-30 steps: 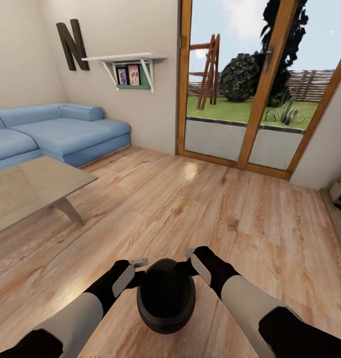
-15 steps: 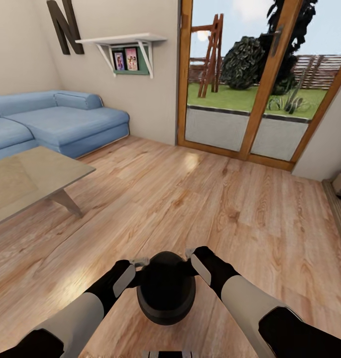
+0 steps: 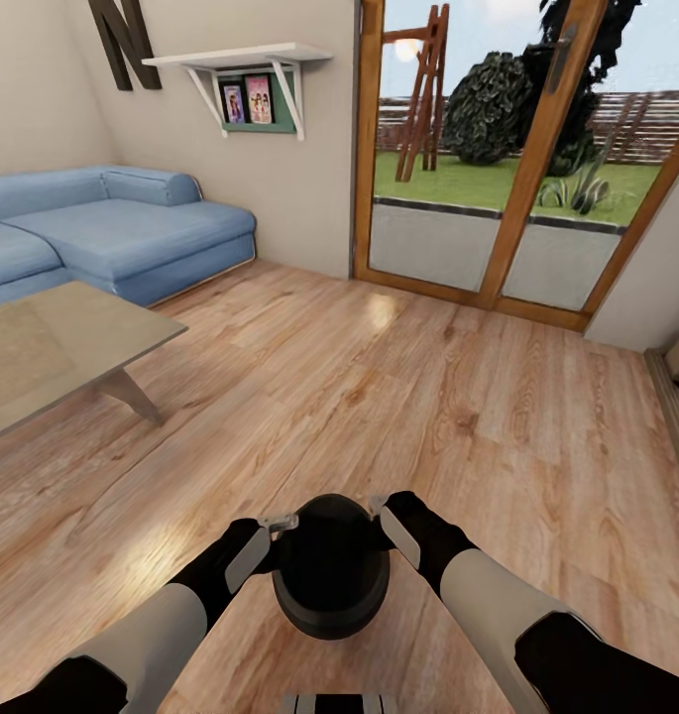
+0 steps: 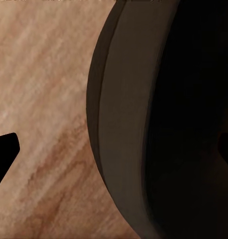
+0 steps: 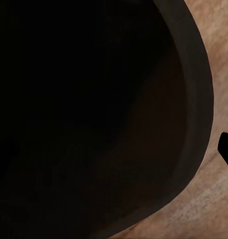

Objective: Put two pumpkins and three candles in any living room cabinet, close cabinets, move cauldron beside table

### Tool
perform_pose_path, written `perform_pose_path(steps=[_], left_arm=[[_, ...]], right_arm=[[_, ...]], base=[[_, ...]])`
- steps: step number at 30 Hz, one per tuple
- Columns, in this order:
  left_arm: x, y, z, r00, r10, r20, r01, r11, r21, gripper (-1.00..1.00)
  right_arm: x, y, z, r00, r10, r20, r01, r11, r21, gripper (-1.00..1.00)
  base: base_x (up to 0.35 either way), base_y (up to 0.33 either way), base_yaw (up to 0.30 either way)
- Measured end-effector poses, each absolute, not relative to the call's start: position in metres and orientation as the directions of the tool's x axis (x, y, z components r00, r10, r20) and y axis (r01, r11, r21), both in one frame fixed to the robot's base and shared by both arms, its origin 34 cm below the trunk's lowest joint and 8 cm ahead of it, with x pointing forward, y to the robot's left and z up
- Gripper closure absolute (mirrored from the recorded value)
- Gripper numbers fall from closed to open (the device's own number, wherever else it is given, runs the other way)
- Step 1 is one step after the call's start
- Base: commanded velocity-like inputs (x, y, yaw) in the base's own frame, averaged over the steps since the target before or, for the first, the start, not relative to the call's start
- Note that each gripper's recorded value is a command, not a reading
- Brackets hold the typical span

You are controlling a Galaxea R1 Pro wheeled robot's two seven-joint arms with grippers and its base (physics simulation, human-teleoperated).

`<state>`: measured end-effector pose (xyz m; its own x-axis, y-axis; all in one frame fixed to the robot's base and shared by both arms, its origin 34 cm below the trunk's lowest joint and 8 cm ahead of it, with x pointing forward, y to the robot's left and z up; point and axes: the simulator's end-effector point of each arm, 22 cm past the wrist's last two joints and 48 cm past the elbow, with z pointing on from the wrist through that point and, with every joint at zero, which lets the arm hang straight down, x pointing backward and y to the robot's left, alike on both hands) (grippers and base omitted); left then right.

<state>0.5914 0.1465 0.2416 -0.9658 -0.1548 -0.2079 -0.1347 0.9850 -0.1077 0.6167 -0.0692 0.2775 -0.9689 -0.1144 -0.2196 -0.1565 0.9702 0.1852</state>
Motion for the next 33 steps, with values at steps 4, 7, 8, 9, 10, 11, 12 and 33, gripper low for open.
perform_pose_path(steps=[4, 7, 8, 9, 10, 11, 12, 33], left_arm=[[0.591, 0.145, 0.24, -0.967, -0.155, -0.204, -0.133, 0.984, -0.115, -1.0], [0.588, 0.144, 0.233, -0.969, -0.155, -0.193, -0.134, 0.984, -0.116, -1.0], [0.586, 0.144, 0.231, -0.97, -0.155, -0.189, -0.135, 0.984, -0.116, -1.0], [0.585, 0.144, 0.229, -0.97, -0.155, -0.185, -0.135, 0.984, -0.116, -1.0], [0.585, 0.144, 0.229, -0.97, -0.155, -0.185, -0.135, 0.984, -0.117, -1.0], [0.585, 0.144, 0.229, -0.971, -0.155, -0.185, -0.135, 0.984, -0.117, -1.0], [0.585, 0.144, 0.229, -0.97, -0.155, -0.185, -0.135, 0.984, -0.118, -1.0], [0.583, 0.144, 0.225, -0.972, -0.154, -0.178, -0.134, 0.984, -0.118, -1.0]], right_arm=[[0.616, -0.069, 0.275, -0.97, -0.115, -0.216, -0.156, 0.97, 0.185, -1.0], [0.613, -0.069, 0.269, -0.972, -0.115, -0.205, -0.154, 0.97, 0.187, -1.0], [0.612, -0.069, 0.266, -0.973, -0.115, -0.201, -0.153, 0.97, 0.188, -1.0], [0.612, -0.069, 0.264, -0.974, -0.115, -0.198, -0.153, 0.97, 0.188, -1.0], [0.612, -0.069, 0.264, -0.973, -0.115, -0.198, -0.153, 0.97, 0.188, -1.0], [0.612, -0.069, 0.264, -0.973, -0.115, -0.199, -0.153, 0.97, 0.188, -1.0], [0.612, -0.069, 0.264, -0.973, -0.115, -0.199, -0.153, 0.97, 0.187, -1.0], [0.616, -0.085, 0.259, -0.973, -0.112, -0.202, -0.137, 0.984, 0.115, -1.0]], base=[[0.0, 0.0, 0.0], [0.0, 0.0, 0.0], [0.0, 0.0, 0.0], [0.0, 0.0, 0.0], [0.0, 0.0, 0.0], [0.0, 0.0, 0.0], [0.0, 0.0, 0.0], [0.0, 0.0, -0.031]])
